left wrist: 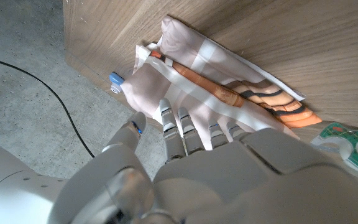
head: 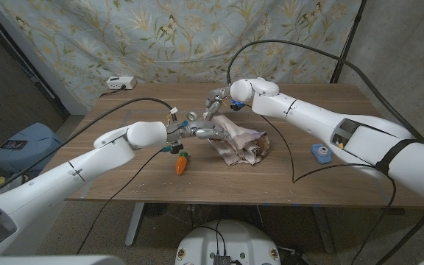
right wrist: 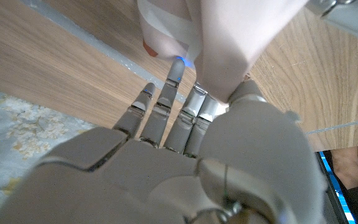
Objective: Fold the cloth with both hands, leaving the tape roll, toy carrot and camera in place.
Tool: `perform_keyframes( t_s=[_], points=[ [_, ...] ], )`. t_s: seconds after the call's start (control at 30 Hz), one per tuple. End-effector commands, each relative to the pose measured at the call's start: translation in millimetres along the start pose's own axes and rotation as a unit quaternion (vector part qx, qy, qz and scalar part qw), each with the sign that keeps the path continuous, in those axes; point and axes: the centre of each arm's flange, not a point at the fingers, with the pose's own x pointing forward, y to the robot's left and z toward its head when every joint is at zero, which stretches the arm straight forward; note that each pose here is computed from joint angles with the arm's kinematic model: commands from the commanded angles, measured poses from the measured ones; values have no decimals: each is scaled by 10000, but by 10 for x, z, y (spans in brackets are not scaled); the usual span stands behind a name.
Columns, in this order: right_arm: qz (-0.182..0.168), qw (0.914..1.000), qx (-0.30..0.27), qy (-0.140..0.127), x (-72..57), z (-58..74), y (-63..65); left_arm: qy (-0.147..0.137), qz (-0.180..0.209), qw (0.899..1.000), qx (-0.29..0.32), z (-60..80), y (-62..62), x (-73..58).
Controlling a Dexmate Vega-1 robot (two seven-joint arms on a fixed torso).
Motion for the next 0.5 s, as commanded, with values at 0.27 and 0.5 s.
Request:
perform_keyframes(
  t_s=[0.27, 0.5],
  points=[
    [244, 9996, 117, 45, -3, -6, -26, 144, 64, 9998, -101, 81, -44, -306],
    [297, 9993, 215, 14, 16, -23, -42, 148, 95, 9998, -135, 114, -58, -375]
  ],
)
